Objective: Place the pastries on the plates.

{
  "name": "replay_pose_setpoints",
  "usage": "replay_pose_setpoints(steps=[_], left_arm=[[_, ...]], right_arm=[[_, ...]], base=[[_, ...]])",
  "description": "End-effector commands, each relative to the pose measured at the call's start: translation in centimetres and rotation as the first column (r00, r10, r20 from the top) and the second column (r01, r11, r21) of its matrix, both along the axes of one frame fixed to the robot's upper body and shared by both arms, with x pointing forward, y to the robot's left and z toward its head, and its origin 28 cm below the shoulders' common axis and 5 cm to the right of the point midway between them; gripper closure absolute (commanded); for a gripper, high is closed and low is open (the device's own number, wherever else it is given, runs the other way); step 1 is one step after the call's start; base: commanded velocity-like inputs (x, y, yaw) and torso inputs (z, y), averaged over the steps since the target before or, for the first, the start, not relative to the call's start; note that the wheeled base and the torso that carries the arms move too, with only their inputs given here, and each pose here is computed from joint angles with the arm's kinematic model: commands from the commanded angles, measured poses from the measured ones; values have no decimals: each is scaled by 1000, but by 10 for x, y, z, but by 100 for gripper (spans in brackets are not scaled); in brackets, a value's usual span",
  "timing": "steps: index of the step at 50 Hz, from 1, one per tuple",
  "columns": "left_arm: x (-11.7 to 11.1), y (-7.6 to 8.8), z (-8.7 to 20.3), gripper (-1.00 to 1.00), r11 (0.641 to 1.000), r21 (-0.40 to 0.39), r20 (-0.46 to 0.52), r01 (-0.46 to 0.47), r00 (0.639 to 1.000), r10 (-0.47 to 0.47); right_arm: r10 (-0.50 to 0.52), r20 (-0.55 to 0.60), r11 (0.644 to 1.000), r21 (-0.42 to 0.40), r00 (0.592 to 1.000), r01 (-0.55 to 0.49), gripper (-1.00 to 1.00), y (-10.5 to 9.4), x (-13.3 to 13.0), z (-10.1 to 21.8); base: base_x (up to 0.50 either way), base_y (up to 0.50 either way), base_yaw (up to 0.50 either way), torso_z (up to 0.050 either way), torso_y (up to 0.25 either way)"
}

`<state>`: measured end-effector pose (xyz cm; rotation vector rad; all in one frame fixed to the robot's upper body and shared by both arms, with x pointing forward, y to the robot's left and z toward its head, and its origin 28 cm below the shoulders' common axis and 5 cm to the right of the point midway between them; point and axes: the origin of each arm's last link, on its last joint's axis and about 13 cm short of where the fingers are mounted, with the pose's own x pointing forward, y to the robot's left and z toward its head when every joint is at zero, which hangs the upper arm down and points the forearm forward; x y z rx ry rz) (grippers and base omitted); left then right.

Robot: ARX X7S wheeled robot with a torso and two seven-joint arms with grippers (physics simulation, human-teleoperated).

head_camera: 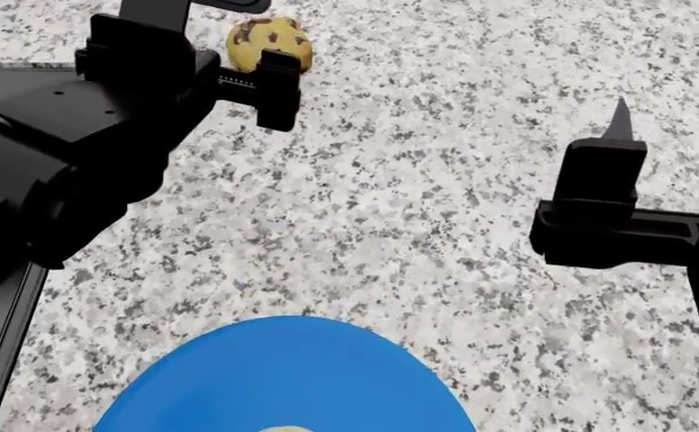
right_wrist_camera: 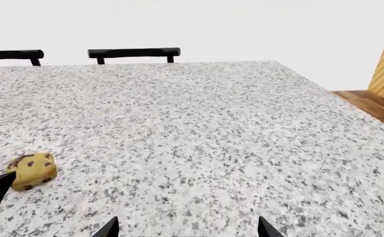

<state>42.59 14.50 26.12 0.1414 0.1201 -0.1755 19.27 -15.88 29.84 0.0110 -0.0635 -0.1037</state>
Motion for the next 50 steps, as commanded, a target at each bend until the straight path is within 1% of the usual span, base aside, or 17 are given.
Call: replay_pose_setpoints(steps=[1, 5, 6, 11, 17, 19, 23, 26, 27, 30, 34, 41, 48, 50], left_arm=[[0, -12, 13, -100, 997, -38, 60, 64, 996, -61], [0, -12, 15, -100, 997, -37, 70, 61, 996, -58], [0, -11, 16, -100, 997, -58, 67, 51, 997, -47], [0, -10, 19, -100, 997, -63, 69, 47, 997, -43], [-1, -14, 24, -100, 996, -39, 88, 74, 994, -71], [-1, -15, 28, -100, 996, -43, 98, 79, 992, -75], [-2, -17, 31, -100, 995, -45, 109, 87, 991, -81], [-2, -16, 27, -100, 996, -45, 93, 79, 993, -74], [-2, -16, 27, -100, 995, -62, 94, 75, 993, -69], [-1, -15, 30, -100, 995, -68, 98, 72, 993, -65], [-2, -16, 34, -100, 995, -55, 110, 83, 991, -77], [-2, -16, 45, -100, 996, -61, 137, 72, 989, -63], [-2, -15, 41, -100, 996, -70, 130, 49, 991, -40], [-2, -15, 41, -100, 996, -72, 123, 59, 991, -50]], right_arm=[[48, 26, 999, -2, 999, -48, -100, 4, -1, 1], [47, 26, 999, 1, 999, -47, -100, 4, -1, 2], [47, 24, 999, 1, 999, -47, -100, 4, -1, 1], [51, 25, 999, 1, 998, -52, -100, 5, -1, 2], [51, 24, 999, 3, 998, -51, -100, 4, -1, 1], [52, 23, 999, 4, 998, -52, -100, 4, -1, 1], [51, 22, 999, 7, 998, -51, -100, 4, -1, 0], [51, 19, 999, 9, 998, -52, -100, 4, -2, -1], [52, 19, 999, 9, 998, -52, -100, 4, -2, -1], [50, 18, 999, 11, 999, -50, -100, 4, -3, -1], [49, 15, 999, 14, 999, -49, -100, 4, -3, -2], [47, 14, 999, 16, 999, -48, -100, 4, -4, -2], [46, 9, 999, 19, 999, -46, -100, 3, -4, -3], [46, 8, 999, 21, 999, -46, -100, 3, -4, -3]], base=[[0, 0, 0, 0, 0], [0, 0, 0, 15, -137], [0, 0, 0, 27, -219], [0, 0, 0, 15, -112], [0, 0, 0, 0, 0], [0, 0, 0, 0, 0], [0, 0, 0, 33, -185], [0, 0, 0, 33, -174], [0, 0, 0, 0, 0], [0, 0, 0, 0, 0], [0, 0, 0, 0, 0], [0, 0, 0, 0, 0], [0, 0, 0, 26, -141], [0, 0, 0, 0, 0]])
